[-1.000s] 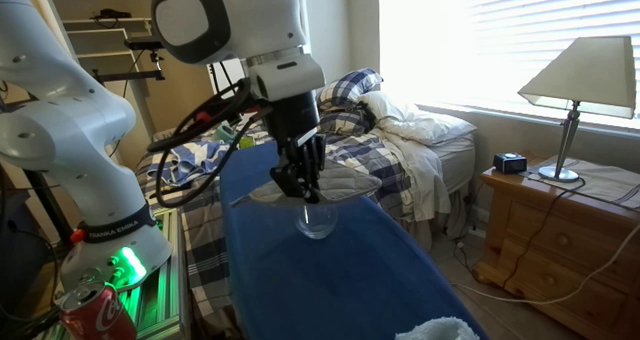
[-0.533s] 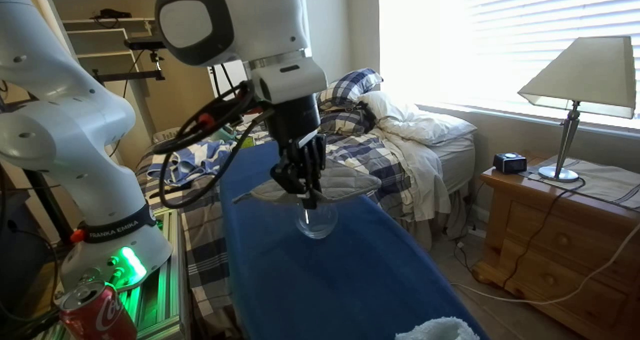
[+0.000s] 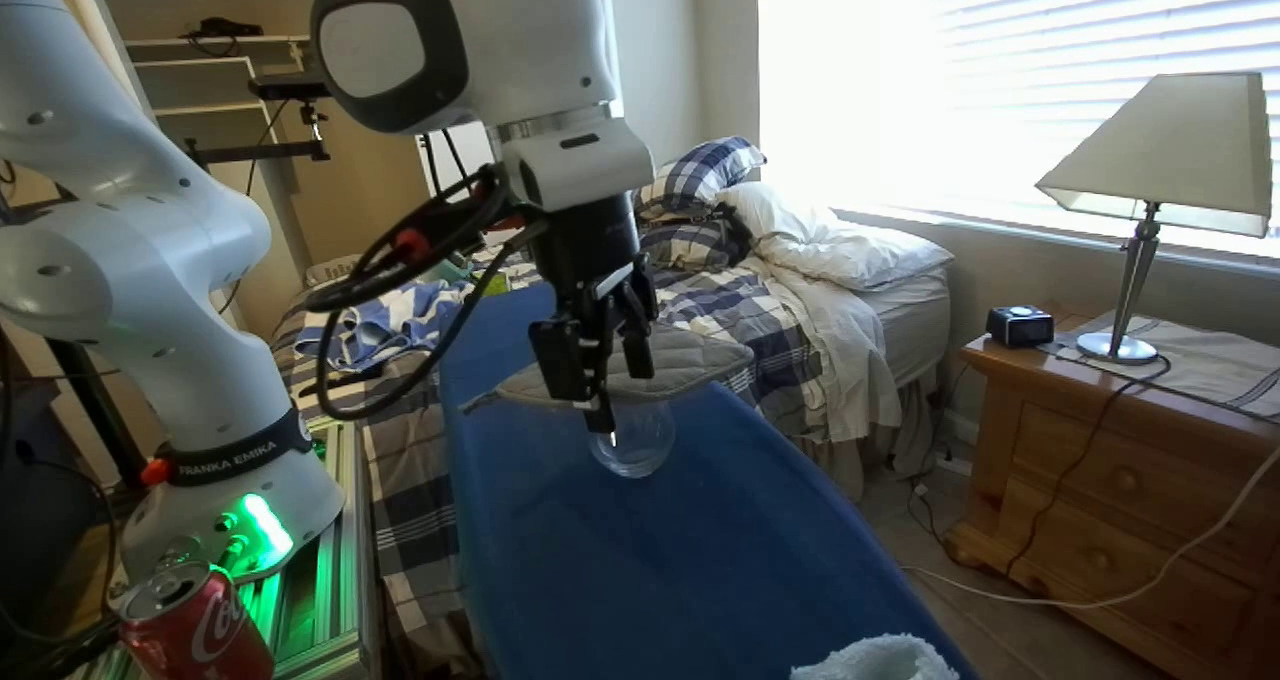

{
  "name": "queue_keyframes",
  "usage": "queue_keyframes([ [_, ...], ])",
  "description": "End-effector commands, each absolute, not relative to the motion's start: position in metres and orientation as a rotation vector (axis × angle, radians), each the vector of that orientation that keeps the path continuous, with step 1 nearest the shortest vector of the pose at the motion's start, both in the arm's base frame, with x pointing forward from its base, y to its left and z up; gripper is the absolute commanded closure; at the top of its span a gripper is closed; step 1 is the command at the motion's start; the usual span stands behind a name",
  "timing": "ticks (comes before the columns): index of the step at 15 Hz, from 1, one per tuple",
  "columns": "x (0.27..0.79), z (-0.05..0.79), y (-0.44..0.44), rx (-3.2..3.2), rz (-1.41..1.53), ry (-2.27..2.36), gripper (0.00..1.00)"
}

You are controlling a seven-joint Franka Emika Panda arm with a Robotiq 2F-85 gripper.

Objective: Put the mat on the cup

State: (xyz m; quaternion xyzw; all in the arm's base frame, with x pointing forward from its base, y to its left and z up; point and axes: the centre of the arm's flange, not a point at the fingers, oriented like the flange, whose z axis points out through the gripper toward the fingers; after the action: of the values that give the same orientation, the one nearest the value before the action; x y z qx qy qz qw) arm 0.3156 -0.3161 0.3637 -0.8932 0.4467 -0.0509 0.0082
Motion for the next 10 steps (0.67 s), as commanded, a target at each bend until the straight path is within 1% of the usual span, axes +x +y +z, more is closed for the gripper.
queue_keyframes([
  [1, 0.317, 0.364, -0.325, -2.783, -0.131, 1.392, 0.00],
  [5, 0.310, 0.365, -0.327, -2.777, -0.089, 1.409, 0.00],
  [10, 0.301, 0.393, -0.327, -2.787, -0.101, 1.441, 0.00],
])
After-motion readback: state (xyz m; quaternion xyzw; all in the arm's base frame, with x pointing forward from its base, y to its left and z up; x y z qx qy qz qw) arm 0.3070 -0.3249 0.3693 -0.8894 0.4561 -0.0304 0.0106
